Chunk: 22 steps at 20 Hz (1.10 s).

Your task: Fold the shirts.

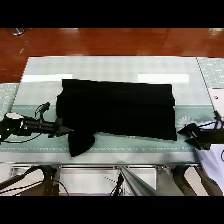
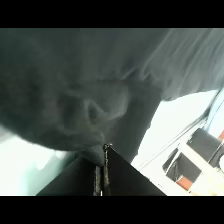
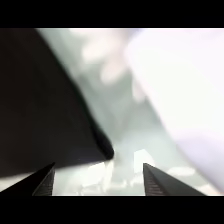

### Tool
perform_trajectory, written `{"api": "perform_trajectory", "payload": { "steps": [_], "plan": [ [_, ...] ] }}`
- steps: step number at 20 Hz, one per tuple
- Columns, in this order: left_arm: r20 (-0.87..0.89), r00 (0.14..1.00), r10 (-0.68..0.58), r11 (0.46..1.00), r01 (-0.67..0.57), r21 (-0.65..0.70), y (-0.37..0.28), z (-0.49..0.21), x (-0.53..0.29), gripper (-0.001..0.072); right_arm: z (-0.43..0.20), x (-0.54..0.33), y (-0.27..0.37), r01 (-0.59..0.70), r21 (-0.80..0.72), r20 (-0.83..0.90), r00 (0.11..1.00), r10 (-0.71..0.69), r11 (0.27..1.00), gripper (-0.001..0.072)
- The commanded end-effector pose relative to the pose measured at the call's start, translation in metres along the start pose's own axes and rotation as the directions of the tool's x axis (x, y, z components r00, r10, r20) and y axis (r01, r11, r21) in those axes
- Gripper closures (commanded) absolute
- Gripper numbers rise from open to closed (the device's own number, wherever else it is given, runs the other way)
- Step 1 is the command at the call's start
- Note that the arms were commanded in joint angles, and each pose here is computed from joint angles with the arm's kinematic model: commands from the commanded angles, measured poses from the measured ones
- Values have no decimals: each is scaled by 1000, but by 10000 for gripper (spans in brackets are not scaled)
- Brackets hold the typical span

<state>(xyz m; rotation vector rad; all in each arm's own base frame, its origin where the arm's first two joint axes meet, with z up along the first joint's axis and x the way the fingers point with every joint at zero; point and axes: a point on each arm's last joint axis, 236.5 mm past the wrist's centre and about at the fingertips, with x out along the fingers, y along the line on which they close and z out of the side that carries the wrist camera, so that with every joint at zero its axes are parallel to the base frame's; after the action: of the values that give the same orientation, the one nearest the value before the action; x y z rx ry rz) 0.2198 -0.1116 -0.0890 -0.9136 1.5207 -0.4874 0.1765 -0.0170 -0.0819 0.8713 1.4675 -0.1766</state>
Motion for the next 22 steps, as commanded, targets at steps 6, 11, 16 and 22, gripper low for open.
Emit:
{"api": "perform_trajectory", "payload": {
  "steps": [6, 11, 16, 22],
  "plan": [
    [40, 999, 4, 1000, -4, 1, 1, 9, 0, 681, 5, 40, 39, -126, -3, -59, 990, 125, 992, 91],
    [46, 999, 7, 1000, -7, 3, 1, 11, -1, 681, 25, 44, 66, -135, -91, -54, 990, 130, 987, 417],
    [78, 995, -56, 993, 48, 109, -40, 41, -28, 681, 57, 4, 98, -135, -266, -3, 990, 139, 955, 691],
    [267, 963, -39, 989, -1, 147, -95, 148, -71, 682, 127, -31, 159, -245, -295, 63, 959, 275, 923, 690]
  ]
}}
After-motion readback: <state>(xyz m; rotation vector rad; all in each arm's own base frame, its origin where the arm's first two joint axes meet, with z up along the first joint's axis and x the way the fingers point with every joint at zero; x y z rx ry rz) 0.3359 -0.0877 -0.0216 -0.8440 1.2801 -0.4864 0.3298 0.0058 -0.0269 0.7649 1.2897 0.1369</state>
